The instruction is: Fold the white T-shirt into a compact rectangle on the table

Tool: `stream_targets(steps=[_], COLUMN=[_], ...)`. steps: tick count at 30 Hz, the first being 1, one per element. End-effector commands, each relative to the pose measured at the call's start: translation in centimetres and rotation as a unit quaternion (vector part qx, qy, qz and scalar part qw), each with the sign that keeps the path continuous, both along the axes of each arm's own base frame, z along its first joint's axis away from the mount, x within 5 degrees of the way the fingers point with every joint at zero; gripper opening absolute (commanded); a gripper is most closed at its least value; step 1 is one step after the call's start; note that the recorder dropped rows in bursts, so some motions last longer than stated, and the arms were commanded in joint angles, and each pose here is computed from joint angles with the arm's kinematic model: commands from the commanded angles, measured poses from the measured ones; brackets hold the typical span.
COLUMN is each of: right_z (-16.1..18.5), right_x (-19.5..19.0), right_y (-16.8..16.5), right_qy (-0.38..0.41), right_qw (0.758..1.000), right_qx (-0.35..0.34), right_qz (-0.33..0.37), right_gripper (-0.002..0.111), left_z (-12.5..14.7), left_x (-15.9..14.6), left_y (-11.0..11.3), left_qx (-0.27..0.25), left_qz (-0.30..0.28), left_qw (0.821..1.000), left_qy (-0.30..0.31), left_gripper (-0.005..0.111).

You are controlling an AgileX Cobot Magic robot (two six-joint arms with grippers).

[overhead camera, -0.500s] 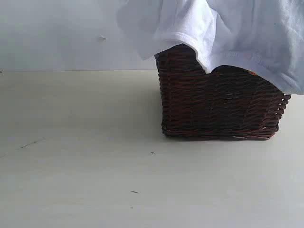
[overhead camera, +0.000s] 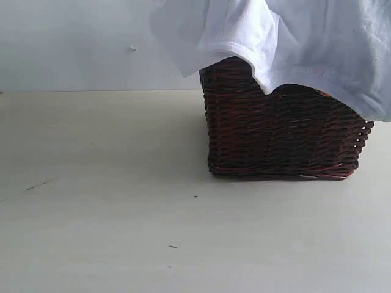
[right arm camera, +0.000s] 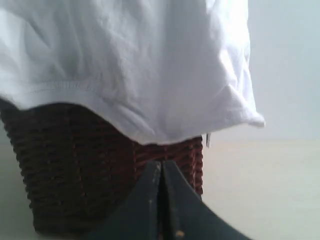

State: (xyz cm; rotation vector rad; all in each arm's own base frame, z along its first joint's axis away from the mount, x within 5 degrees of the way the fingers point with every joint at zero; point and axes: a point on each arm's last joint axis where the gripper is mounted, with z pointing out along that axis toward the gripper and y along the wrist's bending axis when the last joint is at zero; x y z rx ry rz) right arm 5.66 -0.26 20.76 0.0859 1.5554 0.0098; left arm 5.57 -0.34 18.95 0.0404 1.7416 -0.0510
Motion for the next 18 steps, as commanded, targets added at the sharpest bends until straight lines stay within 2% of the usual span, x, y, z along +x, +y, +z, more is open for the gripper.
stream_targets(steps=[1,3,5,7,10,13,18], right_z=[1.6,2.7,3.5,3.8,4.7,6.7,11.9], right_x=[-0.2,-0.5,-0.8,-1.0,-1.2,-1.7,-3.0], right_y=[-0.1,-0.2,-0.3,-0.3,-0.2,-0.1,0.2], right_qy=[-0.093,-0.158,-0.208,-0.226,-0.234,-0.25,-0.255], right_qw=[0.996,0.987,0.976,0.967,0.965,0.96,0.962], right_qx=[0.01,0.016,0.068,0.113,0.117,0.126,0.092], right_qz=[-0.007,-0.01,0.0,0.011,0.016,0.026,0.032], right_gripper=[0.0,0.0,0.0,0.0,0.0,0.0,0.0], left_z=[2.1,2.9,3.5,4.4,4.9,5.6,9.9], left_x=[0.1,0.0,-0.1,-0.4,-0.5,-0.7,-1.4], left_y=[0.0,0.0,0.1,0.1,0.2,0.1,0.0], left_qx=[-0.029,-0.031,-0.035,-0.1,-0.208,-0.226,-0.235], left_qz=[0.0,0.001,0.002,-0.002,-0.014,-0.02,-0.037], left_qw=[0.993,0.987,0.981,0.967,0.945,0.938,0.927], left_qy=[-0.114,-0.155,-0.19,-0.233,-0.253,-0.262,-0.29], left_gripper=[0.0,0.0,0.0,0.0,0.0,0.0,0.0])
